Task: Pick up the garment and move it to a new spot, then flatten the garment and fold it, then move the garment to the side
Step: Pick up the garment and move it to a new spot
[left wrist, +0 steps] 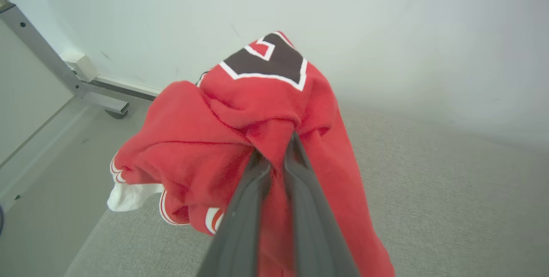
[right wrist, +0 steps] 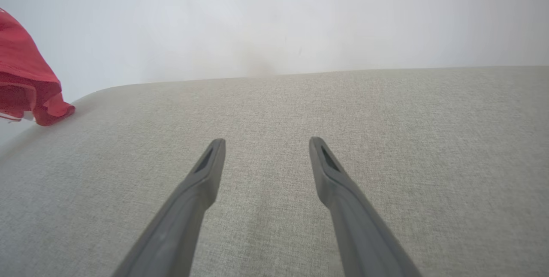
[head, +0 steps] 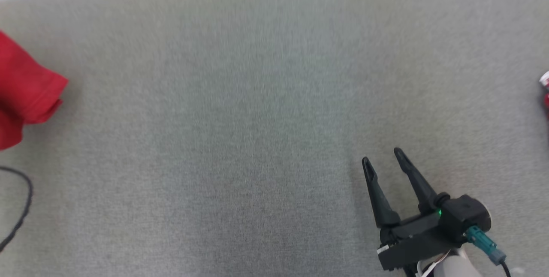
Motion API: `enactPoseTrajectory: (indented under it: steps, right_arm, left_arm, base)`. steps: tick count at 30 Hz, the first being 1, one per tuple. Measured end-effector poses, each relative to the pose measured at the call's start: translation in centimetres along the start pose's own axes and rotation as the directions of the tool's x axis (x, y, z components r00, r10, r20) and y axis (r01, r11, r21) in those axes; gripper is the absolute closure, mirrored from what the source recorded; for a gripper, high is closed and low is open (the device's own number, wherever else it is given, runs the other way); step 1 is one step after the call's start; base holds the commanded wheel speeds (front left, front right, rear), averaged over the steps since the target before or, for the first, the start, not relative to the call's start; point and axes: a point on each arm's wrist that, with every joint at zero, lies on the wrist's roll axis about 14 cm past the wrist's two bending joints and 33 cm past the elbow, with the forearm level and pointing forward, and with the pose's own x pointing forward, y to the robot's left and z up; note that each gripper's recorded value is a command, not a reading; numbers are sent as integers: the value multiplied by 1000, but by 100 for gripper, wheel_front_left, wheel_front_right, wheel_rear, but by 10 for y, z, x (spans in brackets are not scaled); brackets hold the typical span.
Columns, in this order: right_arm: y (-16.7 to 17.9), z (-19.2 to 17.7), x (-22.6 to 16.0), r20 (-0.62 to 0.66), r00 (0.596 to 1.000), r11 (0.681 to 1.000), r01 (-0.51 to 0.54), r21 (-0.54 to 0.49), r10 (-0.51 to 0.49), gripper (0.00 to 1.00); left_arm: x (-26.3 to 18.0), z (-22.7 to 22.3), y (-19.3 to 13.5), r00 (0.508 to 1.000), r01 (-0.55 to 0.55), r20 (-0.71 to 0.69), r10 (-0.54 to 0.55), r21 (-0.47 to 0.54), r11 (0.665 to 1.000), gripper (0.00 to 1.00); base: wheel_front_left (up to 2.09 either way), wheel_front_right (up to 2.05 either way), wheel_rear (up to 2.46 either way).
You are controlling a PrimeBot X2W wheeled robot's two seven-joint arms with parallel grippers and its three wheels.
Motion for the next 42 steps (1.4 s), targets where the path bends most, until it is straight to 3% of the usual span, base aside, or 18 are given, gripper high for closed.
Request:
enactPoseTrajectory:
  steps: [6, 12, 17, 24, 29, 33, 35, 42]
  right_arm:
    - [4, 21, -20, 54, 998, 1000, 26, 4, -26, 0]
    - [5, 41, -44, 113, 991, 998, 65, 11, -66, 0]
    - [-7, 47, -71, 138, 981, 991, 132, 16, -133, 0]
    - [-37, 58, -110, 180, 949, 965, 261, 16, -259, 0]
    - [-50, 63, -132, 203, 924, 944, 328, 23, -326, 0]
    - [-60, 64, -150, 210, 900, 923, 383, 33, -381, 0]
    - [-65, 64, -157, 210, 889, 912, 409, 37, -407, 0]
    - [-76, 59, -172, 192, 864, 884, 465, 46, -465, 0]
  left_arm:
    - [-35, 55, -64, 975, 178, 129, -184, 51, 983, 100]
    - [-83, 92, -144, 891, 380, 237, -388, 82, 921, 100]
    - [-115, 82, -218, 793, 554, 219, -569, 129, 822, 100]
    - [-161, 42, -320, 610, 758, 111, -784, 208, 619, 100]
    - [-174, 18, -361, 534, 823, 70, -842, 182, 537, 100]
    - [-170, -13, -382, 518, 845, 18, -855, 146, 515, 100]
    - [-164, -30, -389, 526, 842, -12, -850, 147, 519, 100]
    - [-134, -114, -390, 596, 801, -146, -790, 180, 571, 100]
  base:
    - [0, 0, 0]
    - [0, 0, 0]
    - [0, 0, 0]
    - [0, 0, 0]
    - [0, 0, 0]
    - [0, 0, 0]
    - [0, 0, 0]
    - [0, 0, 0]
